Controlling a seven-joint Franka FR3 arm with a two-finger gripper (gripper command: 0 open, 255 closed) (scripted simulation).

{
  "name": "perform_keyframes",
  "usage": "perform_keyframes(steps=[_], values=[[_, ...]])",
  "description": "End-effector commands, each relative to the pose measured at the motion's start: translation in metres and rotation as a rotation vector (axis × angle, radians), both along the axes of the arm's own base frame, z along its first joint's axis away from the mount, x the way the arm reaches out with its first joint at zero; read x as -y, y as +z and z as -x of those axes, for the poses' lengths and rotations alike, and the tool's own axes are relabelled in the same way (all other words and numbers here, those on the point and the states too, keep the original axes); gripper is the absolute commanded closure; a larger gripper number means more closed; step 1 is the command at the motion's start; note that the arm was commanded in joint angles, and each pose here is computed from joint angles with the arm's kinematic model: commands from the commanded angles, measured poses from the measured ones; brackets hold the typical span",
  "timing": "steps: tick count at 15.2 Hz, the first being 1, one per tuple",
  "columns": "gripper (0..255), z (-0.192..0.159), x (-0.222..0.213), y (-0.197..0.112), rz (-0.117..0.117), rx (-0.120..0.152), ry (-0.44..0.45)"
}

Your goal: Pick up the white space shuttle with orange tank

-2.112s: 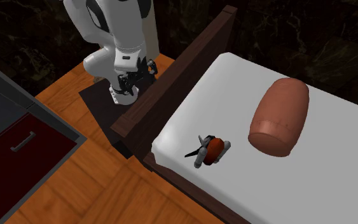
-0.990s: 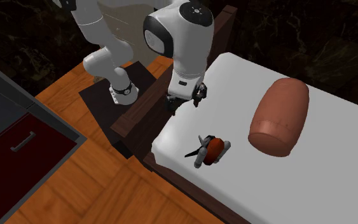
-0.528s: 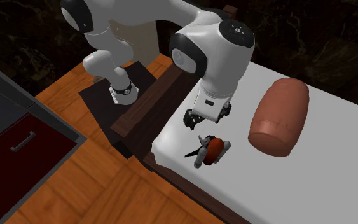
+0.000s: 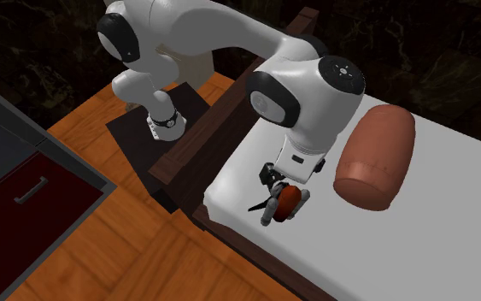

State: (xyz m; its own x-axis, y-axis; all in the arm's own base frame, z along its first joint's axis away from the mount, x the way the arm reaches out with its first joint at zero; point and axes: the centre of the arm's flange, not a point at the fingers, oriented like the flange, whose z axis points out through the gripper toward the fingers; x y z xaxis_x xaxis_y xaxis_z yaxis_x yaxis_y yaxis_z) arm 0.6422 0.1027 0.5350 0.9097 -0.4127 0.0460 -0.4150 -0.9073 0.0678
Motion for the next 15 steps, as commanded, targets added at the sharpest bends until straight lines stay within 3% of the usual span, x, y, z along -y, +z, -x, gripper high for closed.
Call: perform_keyframes(steps=[1,4,5,15], values=[[0,0.0003,-0.0004,-0.0105,0.000,0.001,0.000],[0,0.0003,-0.0004,-0.0189,0.000,0.001,0.000],[255,0.0001,-0.0005,-0.0193,0.000,0.001,0.000],[255,0.0003,-0.0004,-0.0136,0.000,0.001,0.000]])
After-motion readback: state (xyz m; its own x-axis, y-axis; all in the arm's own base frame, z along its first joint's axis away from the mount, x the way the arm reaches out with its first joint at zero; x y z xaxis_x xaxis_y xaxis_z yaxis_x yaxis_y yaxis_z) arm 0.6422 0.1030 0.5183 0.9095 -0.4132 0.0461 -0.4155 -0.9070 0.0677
